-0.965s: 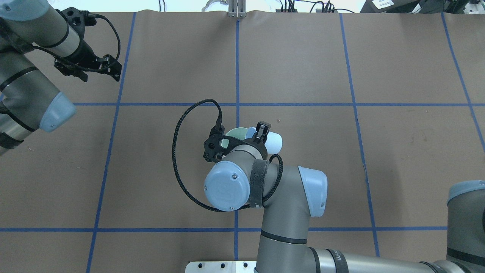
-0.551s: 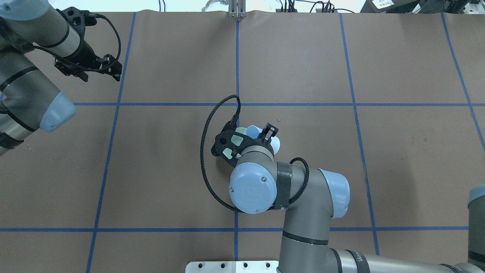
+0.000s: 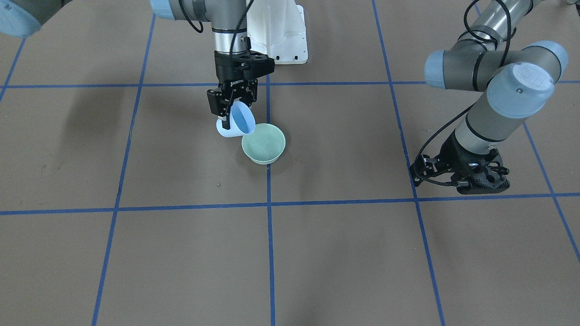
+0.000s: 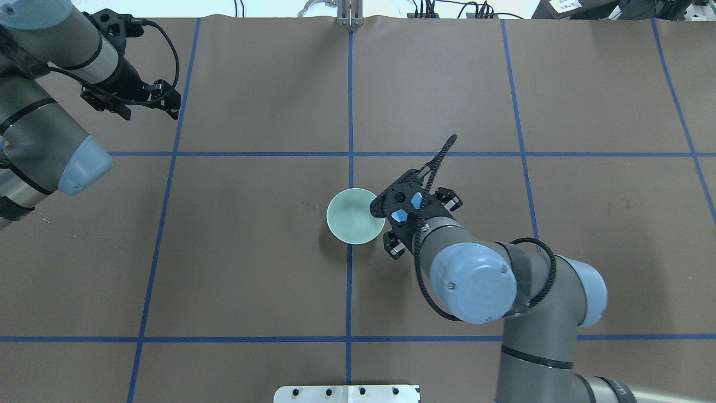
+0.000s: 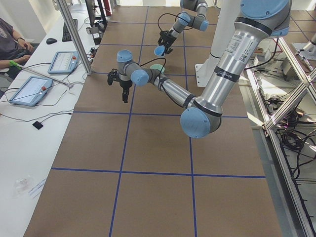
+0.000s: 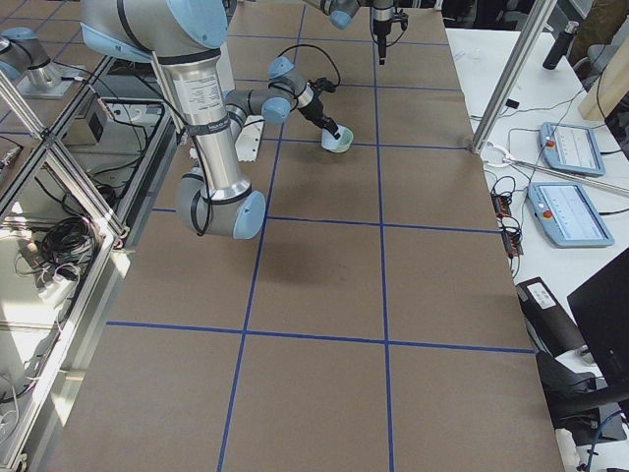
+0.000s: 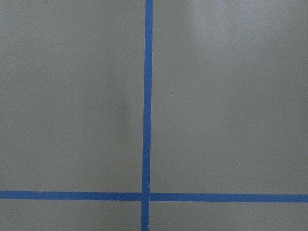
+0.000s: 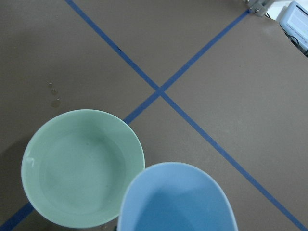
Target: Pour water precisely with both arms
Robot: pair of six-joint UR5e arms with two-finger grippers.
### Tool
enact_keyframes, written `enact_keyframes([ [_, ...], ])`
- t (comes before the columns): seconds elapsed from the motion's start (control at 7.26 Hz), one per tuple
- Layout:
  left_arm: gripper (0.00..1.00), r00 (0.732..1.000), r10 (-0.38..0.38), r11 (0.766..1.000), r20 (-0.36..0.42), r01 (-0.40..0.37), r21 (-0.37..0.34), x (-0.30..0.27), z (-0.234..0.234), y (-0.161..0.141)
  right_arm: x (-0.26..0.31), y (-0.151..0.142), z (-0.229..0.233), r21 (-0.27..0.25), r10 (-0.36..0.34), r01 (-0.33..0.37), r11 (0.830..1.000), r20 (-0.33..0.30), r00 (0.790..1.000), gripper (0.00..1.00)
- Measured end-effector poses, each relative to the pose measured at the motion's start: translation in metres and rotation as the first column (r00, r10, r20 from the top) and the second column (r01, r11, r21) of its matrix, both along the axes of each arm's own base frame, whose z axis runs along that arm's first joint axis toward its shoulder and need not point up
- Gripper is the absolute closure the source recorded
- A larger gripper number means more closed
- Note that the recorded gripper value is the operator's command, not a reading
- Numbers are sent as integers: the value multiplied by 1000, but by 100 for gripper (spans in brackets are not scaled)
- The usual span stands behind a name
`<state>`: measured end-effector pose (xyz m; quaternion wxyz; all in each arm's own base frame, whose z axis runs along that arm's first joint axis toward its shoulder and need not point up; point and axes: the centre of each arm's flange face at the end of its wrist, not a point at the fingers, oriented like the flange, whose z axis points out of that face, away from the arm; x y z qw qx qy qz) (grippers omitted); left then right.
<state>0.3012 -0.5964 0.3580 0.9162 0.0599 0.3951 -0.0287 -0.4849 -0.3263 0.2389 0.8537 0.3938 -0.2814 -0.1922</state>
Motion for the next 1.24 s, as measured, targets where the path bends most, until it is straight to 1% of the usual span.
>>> enact_keyframes([
  [0.28, 0, 1000, -1, 1000, -2, 1, 5, -1, -3, 1, 62, 2, 70, -15, 15, -14, 1000, 96, 995, 93],
  [0.55, 0, 1000, -5, 1000, -7, 5, 9, -2, -8, 3, 152, -5, 171, -34, 16, -10, 999, 204, 979, 93],
  [0.83, 0, 1000, -10, 1000, -14, 10, 14, -4, -14, 5, 229, -6, 274, -19, 35, -30, 999, 313, 949, 92],
  [0.96, 0, 1000, -11, 1000, -16, 11, 16, -5, -15, 6, 257, -6, 316, -13, 44, -42, 999, 352, 935, 92],
  [1.1, 0, 1000, -11, 1000, -17, 12, 18, -6, -17, 7, 278, -6, 348, -22, 64, -60, 998, 380, 923, 92],
  [1.24, 0, 1000, -11, 1000, -18, 12, 19, -6, -17, 7, 291, -3, 374, -43, 88, -77, 996, 413, 906, 92],
])
